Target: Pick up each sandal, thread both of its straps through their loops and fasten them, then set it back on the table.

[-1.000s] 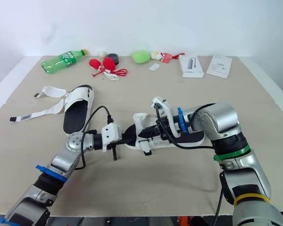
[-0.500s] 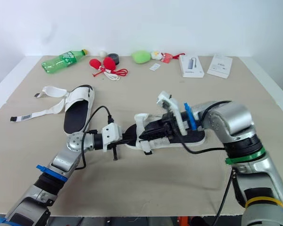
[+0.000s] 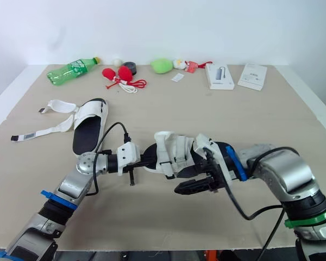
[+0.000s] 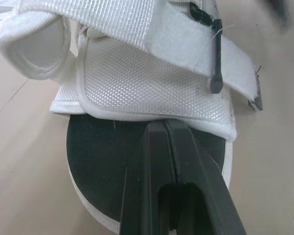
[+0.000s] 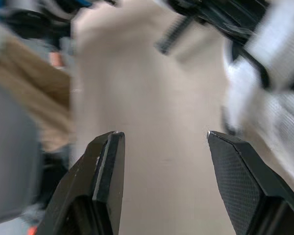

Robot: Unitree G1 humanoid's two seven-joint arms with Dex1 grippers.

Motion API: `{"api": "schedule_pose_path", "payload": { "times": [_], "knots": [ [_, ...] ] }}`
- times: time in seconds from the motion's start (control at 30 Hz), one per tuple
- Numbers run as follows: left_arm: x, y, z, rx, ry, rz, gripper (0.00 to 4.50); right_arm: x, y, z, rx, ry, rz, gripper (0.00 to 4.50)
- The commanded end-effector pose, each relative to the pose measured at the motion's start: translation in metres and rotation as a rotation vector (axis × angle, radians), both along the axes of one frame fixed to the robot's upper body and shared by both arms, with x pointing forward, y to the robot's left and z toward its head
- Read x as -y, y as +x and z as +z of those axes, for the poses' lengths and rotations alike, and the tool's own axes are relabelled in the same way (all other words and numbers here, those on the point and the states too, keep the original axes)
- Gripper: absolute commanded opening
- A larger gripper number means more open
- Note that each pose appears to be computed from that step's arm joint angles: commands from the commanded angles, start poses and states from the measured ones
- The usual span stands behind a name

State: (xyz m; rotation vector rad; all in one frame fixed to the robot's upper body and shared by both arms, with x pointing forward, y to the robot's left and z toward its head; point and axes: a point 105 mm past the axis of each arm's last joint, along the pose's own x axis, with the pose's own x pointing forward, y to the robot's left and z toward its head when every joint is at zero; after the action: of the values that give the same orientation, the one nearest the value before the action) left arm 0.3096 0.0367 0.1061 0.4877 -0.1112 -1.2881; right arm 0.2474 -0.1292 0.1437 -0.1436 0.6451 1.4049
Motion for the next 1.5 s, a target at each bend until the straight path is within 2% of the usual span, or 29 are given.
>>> {"api": "schedule_pose_path", "payload": {
  "times": [0.03,0.47,0.53,0.63,0.7,0.73,0.87,1.03,1.17,1.5],
  "knots": [
    [0.001,-0.007,-0.021,-0.068,0.067,-0.033,0.0,-0.005,0.01,0.0,0.148,0.011,-0.069,2.92],
    [-0.001,-0.007,-0.021,-0.062,0.079,-0.024,0.0,-0.023,0.021,-0.005,0.16,0.066,-0.123,2.92],
    [-0.001,-0.007,-0.022,-0.063,0.079,-0.024,0.0,-0.025,0.023,-0.006,0.134,0.09,-0.147,2.38],
    [-0.001,-0.007,-0.022,-0.062,0.079,-0.023,0.0,-0.024,0.026,-0.008,0.106,0.111,-0.182,1.25],
    [0.0,-0.007,-0.021,-0.062,0.077,-0.022,0.0,-0.022,0.028,-0.011,0.097,0.107,-0.208,0.18],
    [0.0,-0.007,-0.021,-0.061,0.077,-0.022,0.0,-0.02,0.03,-0.013,0.09,0.108,-0.225,0.07],
    [0.0,-0.007,-0.022,-0.061,0.079,-0.021,0.0,-0.019,0.026,-0.021,0.036,0.108,-0.254,0.07],
    [0.0,-0.007,-0.022,-0.062,0.078,-0.023,0.0,-0.014,-0.012,-0.045,-0.12,0.014,-0.172,0.07],
    [0.002,-0.008,-0.023,-0.063,0.077,-0.026,0.0,-0.012,-0.03,-0.054,-0.206,-0.028,-0.153,0.07],
    [0.002,-0.007,-0.024,-0.061,0.083,-0.03,0.0,-0.019,-0.037,-0.043,-0.273,0.009,-0.124,0.07]
  ]
}}
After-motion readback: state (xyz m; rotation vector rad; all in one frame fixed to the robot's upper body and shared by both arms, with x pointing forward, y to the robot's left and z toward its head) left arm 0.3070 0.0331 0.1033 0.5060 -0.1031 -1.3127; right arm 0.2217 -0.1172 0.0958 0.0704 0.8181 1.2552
